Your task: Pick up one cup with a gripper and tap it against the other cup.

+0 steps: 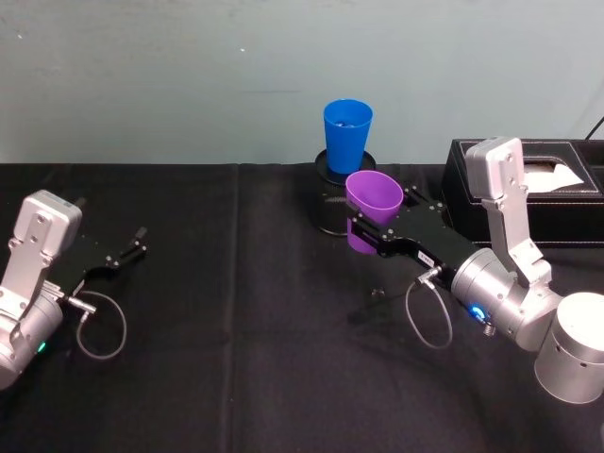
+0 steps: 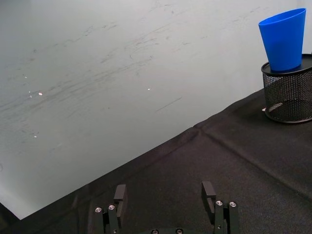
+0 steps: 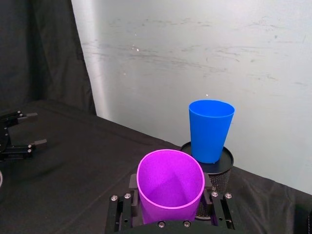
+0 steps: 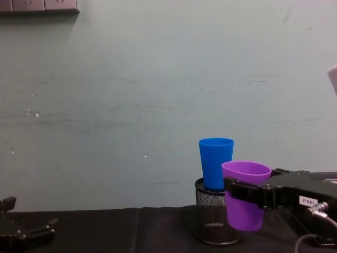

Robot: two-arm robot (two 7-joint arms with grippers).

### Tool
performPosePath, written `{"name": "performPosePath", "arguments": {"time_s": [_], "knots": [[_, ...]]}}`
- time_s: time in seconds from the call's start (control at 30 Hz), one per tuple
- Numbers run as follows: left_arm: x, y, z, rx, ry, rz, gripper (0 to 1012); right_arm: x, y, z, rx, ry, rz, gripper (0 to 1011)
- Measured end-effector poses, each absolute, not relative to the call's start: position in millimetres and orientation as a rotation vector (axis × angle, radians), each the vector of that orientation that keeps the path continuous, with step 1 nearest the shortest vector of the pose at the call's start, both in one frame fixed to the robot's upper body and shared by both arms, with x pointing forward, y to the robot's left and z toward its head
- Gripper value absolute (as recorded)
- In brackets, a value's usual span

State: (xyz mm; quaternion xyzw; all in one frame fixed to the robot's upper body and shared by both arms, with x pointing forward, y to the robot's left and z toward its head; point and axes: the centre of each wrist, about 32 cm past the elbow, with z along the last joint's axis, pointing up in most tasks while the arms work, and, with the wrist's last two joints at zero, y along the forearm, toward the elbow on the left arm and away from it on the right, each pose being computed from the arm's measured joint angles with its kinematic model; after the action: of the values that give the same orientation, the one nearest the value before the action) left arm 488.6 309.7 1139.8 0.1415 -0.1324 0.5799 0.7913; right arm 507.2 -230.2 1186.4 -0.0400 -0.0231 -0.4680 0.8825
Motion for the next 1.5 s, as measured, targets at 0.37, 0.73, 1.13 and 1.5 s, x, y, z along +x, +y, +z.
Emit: {"name": "performPosePath", "arguments": {"time_s": [0.37, 0.73, 1.13, 1.5], "knots": [[488.6, 309.7, 1139.8, 0.304, -0.285, 1.248, 1000, 507.2, -230.2, 1186.4, -0.083, -0.048, -0.974, 726], [488.6, 309.7, 1139.8, 0.304, -0.285, 1.248, 1000, 507.2, -230.2, 1186.4, -0.083, -0.048, -0.974, 726], [488.6, 309.7, 1139.8, 0.304, -0.285, 1.248, 1000, 507.2, -230.2, 1186.4, -0.083, -0.048, -0.974, 726], [488.6, 309.7, 1139.8, 0.305, -0.285, 1.248, 1000, 507.2, -230.2, 1186.4, -0.083, -0.048, -0.974, 726]]}}
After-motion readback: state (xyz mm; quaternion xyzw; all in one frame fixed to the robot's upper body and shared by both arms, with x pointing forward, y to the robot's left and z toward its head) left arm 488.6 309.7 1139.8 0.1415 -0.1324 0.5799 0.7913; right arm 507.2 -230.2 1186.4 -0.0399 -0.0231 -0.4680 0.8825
